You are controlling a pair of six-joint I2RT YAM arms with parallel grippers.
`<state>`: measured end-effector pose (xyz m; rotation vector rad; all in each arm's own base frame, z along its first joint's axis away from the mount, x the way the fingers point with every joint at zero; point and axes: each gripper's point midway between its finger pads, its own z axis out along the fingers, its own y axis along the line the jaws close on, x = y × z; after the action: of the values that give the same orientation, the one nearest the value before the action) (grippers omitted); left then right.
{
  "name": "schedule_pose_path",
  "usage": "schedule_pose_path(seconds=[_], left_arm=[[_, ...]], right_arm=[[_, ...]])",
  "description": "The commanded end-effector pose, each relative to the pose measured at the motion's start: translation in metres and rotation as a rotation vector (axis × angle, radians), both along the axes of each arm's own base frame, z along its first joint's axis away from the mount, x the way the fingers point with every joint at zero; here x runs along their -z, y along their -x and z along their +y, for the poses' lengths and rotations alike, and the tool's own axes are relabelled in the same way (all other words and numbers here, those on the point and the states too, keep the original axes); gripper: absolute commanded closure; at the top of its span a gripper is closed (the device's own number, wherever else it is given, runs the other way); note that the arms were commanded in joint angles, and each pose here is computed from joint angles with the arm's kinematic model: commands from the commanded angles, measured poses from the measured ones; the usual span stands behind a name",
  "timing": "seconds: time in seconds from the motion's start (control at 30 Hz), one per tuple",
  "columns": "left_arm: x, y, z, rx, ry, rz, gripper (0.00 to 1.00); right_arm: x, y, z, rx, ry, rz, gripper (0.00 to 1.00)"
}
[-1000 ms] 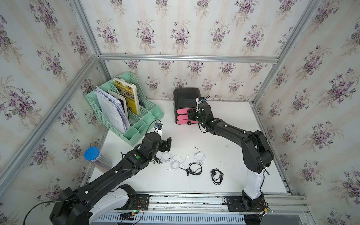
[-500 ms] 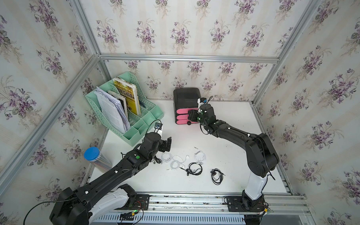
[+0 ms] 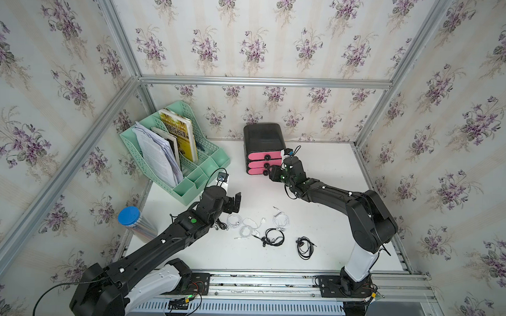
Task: Place the wired earphones into the drawer by color
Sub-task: Open the drawer in the storage box.
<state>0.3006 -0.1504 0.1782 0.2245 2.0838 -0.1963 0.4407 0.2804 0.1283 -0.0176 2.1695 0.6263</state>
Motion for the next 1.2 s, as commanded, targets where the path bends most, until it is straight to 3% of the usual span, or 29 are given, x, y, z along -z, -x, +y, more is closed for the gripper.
schedule_pose_path(seconds=[0.0,0.5,1.17], left_arm=[[-0.003,-0.002,-0.001,-0.003,0.001,-0.002,0.01],[-0.004,-0.003,0.002,-0.015,-0.007,-0.004,0.01],[-0.005,-0.003,0.002,-0.018,-0.005,-0.008,0.01]], right_arm=[[-0.002,-0.007,0.008,0.0,-0.036,-0.01,0.46],[0.011,-0.032,0.024,0.017,-0.07,0.006,0.49],[0.018,-0.043,0.026,0.051,-0.09,-0.002,0.61]])
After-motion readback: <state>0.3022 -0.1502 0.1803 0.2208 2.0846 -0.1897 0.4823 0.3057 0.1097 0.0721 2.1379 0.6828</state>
